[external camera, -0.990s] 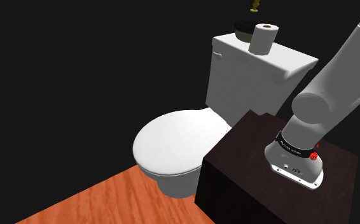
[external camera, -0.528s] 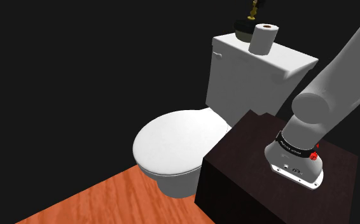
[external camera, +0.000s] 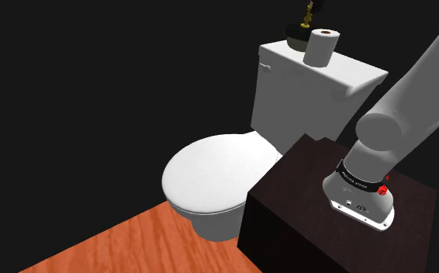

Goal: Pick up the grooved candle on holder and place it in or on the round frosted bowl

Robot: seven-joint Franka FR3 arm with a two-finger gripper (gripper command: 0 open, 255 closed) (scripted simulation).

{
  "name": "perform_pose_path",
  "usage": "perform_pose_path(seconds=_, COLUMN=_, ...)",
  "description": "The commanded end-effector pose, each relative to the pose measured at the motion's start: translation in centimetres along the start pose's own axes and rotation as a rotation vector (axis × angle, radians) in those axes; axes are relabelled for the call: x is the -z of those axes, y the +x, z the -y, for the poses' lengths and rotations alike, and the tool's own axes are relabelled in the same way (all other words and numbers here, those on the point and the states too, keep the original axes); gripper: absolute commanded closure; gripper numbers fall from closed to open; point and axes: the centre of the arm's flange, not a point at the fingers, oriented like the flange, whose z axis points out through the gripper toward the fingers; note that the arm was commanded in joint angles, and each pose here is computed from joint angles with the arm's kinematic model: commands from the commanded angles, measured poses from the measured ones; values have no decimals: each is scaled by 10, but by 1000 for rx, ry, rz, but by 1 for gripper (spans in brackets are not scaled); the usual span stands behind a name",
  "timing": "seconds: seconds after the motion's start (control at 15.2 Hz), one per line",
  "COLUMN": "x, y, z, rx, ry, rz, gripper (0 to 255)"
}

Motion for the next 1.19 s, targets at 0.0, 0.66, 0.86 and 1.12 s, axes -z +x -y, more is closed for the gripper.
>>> perform_pose_path(seconds=0.0, x=0, y=0, z=0, rx=0, ry=0, rz=0, gripper=255)
perform_pose_path(seconds=0.66, x=50, y=0, z=0, rx=0, ry=0, rz=0, gripper=0)
perform_pose_path(seconds=0.86, x=50, y=0, z=0, rx=0, ry=0, rz=0, gripper=0)
perform_pose_path(seconds=1.12, x=50, y=0, z=0, rx=0, ry=0, rz=0, gripper=0)
